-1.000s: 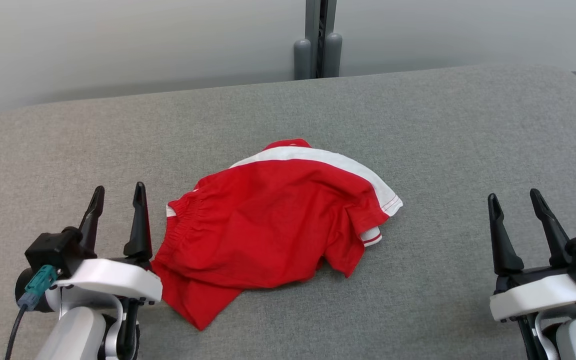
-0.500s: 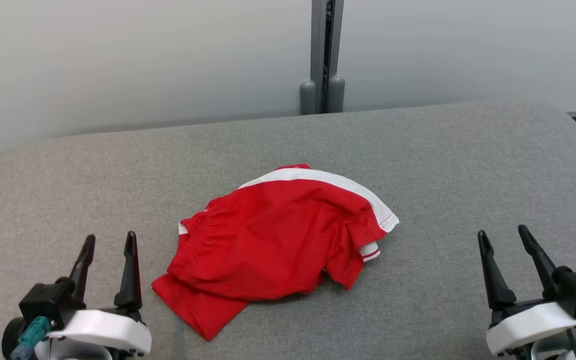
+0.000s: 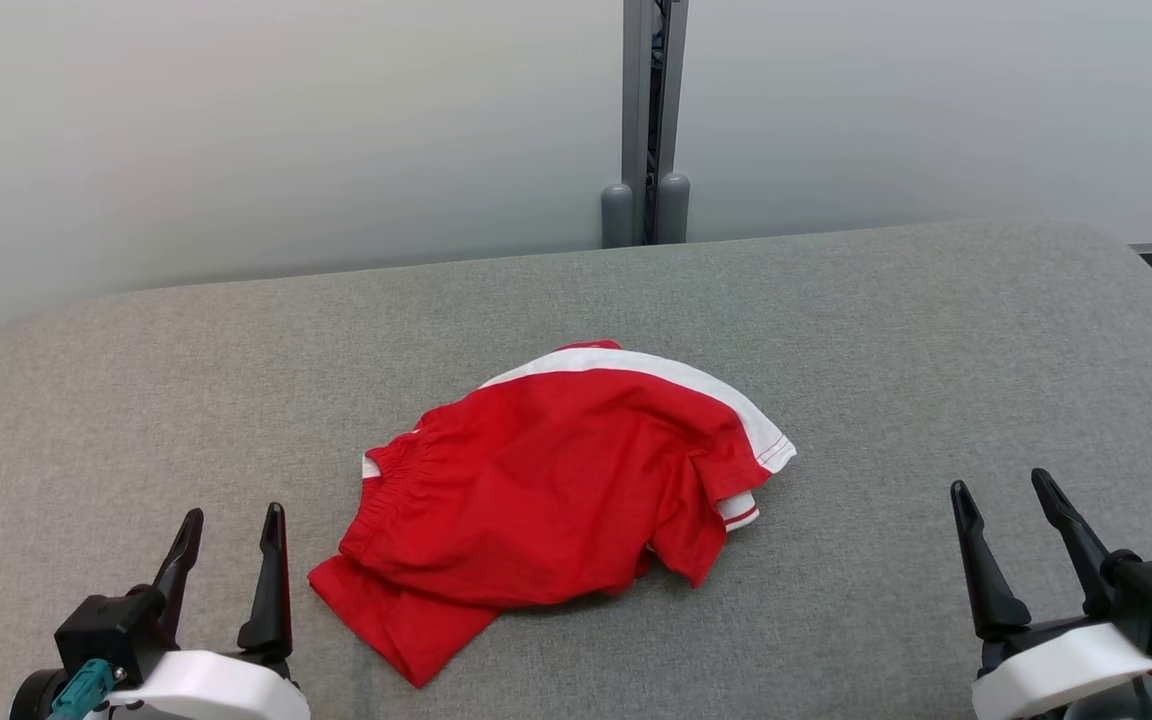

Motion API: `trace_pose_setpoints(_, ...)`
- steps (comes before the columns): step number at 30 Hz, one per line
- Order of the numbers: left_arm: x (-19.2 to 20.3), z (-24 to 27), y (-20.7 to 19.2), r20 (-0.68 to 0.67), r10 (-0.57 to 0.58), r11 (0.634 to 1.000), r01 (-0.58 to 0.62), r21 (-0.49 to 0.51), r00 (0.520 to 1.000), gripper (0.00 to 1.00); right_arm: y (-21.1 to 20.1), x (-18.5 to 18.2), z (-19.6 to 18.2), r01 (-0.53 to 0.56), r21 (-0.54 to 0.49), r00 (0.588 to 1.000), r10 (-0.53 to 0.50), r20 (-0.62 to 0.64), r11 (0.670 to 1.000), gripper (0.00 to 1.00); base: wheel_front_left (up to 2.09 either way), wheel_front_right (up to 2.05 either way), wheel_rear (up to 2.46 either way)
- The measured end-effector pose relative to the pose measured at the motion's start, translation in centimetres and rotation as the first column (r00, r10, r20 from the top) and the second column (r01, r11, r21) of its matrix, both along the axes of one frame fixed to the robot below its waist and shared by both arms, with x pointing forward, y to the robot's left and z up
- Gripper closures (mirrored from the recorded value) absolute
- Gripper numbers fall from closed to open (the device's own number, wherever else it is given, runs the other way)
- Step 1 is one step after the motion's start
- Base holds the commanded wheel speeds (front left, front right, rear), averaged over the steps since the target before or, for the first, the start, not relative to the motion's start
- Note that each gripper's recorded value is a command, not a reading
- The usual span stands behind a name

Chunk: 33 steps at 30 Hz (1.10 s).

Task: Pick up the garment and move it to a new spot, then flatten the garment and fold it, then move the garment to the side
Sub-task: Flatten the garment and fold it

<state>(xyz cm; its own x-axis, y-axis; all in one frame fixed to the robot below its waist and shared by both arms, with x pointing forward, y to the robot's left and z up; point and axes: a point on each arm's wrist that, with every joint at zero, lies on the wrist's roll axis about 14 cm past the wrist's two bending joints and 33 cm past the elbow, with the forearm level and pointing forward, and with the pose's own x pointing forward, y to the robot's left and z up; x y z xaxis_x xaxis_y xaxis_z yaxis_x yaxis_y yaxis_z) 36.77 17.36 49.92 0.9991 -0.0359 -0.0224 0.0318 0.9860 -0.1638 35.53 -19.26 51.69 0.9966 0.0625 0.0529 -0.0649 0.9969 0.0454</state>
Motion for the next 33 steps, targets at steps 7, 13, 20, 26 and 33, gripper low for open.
trace_pose_setpoints(7, 0.0, -0.2, 0.1, -0.018, 0.006, 1.0, -0.006, 0.003, 1.0, 0.0, 0.2, 0.0, 0.0, -0.001, 0.005, 1.0, 0.001, 0.001, 1.0, 0.0, 0.0, 0.0, 0.0)
trace_pose_setpoints(13, -0.1, -0.5, 0.1, -0.03, 0.008, 1.0, -0.008, 0.0, 1.0, 0.0, 0.2, 0.0, 0.0, 0.0, 0.011, 1.0, 0.0, 0.003, 1.0, 0.0, 0.0, 0.0, 0.0)
trace_pose_setpoints(20, -0.1, -0.8, -0.1, -0.042, 0.005, 1.0, -0.005, -0.002, 0.999, 0.0, 0.3, 0.1, 0.0, 0.0, 0.019, 1.0, 0.0, 0.002, 1.0, 0.0, 0.0, 0.0, 0.0)
trace_pose_setpoints(26, 0.9, -0.9, -1.2, -0.063, -0.037, 0.999, 0.036, -0.008, 0.997, 0.0, 0.3, 0.7, -0.2, -0.002, 0.02, 1.0, 0.002, -0.001, 1.0, 0.0, 0.0, 0.0, 0.0)
trace_pose_setpoints(33, 3.6, -3.2, -4.3, -0.208, -0.175, 0.984, 0.176, -0.014, 0.962, 0.0, 1.0, 2.1, -1.3, -0.023, 0.024, 0.999, 0.024, -0.035, 0.999, 0.0, 0.0, 0.0, 0.0)
